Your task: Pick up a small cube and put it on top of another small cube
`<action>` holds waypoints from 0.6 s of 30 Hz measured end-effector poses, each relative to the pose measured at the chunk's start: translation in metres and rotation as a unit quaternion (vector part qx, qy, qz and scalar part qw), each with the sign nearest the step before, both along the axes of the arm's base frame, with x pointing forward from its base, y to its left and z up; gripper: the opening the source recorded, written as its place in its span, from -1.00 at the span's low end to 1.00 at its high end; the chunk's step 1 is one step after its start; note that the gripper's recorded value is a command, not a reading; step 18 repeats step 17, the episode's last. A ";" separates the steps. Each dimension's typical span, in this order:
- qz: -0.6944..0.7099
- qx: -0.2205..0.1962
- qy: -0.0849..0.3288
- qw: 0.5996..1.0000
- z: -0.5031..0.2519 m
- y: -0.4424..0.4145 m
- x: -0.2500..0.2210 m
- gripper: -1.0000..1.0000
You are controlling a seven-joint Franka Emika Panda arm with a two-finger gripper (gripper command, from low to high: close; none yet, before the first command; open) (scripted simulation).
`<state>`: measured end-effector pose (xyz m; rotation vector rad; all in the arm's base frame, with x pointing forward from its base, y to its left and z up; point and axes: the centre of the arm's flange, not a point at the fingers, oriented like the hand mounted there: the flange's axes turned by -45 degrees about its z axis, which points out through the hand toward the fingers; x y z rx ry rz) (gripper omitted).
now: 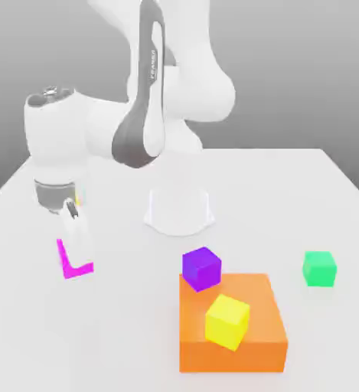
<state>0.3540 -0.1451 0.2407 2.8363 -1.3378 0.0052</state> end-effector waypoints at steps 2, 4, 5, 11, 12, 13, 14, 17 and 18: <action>0.087 0.000 0.000 0.996 0.016 0.038 0.030 -1.00; 0.173 0.001 0.000 0.985 0.032 0.081 0.054 -1.00; 0.215 0.001 0.000 0.977 0.041 0.104 0.064 -1.00; 0.399 0.003 0.002 0.917 0.034 0.219 0.091 -1.00; 0.405 0.003 0.001 0.914 0.022 0.224 0.090 1.00; 0.407 0.003 0.001 0.913 0.022 0.226 0.090 1.00; 0.409 0.003 0.001 0.912 0.022 0.228 0.089 1.00; 0.413 0.003 0.001 0.911 0.022 0.232 0.089 1.00; 0.413 0.003 0.001 0.911 0.022 0.232 0.089 1.00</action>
